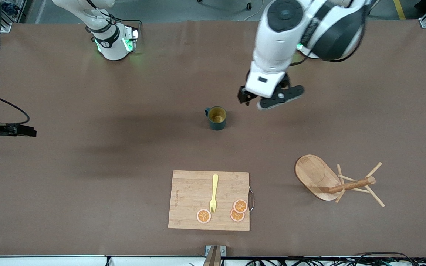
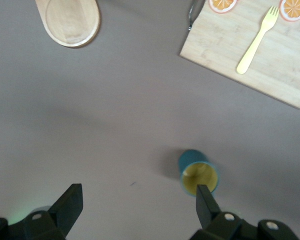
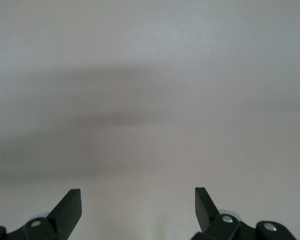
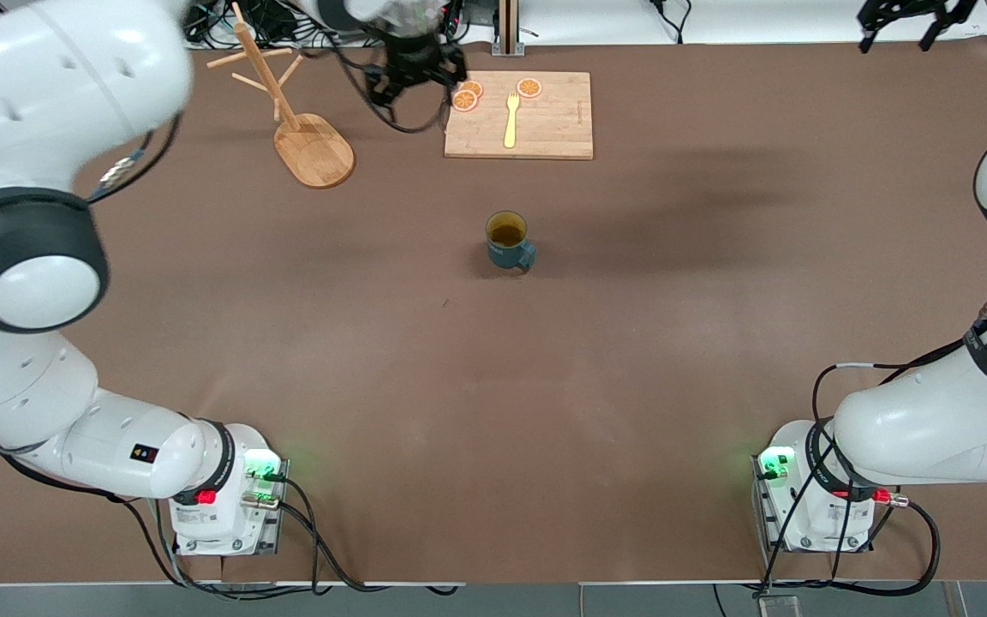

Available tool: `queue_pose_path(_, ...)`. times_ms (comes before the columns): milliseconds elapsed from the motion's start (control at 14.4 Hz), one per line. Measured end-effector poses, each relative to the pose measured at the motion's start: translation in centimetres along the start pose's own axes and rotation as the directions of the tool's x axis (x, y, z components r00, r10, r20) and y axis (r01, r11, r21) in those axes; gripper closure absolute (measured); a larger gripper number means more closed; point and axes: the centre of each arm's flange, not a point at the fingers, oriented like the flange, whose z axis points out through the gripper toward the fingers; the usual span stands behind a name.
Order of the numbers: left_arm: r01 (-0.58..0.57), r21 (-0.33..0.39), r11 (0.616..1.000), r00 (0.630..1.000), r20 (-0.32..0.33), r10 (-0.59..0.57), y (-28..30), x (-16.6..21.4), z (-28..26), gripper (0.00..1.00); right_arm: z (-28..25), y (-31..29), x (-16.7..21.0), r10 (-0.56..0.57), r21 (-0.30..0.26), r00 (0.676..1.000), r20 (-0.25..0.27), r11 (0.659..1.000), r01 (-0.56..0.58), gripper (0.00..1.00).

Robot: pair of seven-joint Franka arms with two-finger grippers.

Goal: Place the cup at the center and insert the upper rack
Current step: 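Withdraw the right gripper while the left gripper reaches the mug handle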

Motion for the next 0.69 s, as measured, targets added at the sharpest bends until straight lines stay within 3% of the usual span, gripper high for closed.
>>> queue_pose_path(416,0.122,0.016,0.992,0.984,-0.136,-0.118,12.2,-12.2,10.8,0.0,-3.3,2.7,-1.1,0.021,0.003,0.998,-0.054,1.0,-0.021,0.0)
queue_pose_path(694,0.197,0.053,0.979,0.952,-0.247,-0.178,14.6,-19.1,17.9,0.0,-3.6,1.7,-1.1,0.003,0.006,0.999,-0.054,1.0,-0.002,0.0)
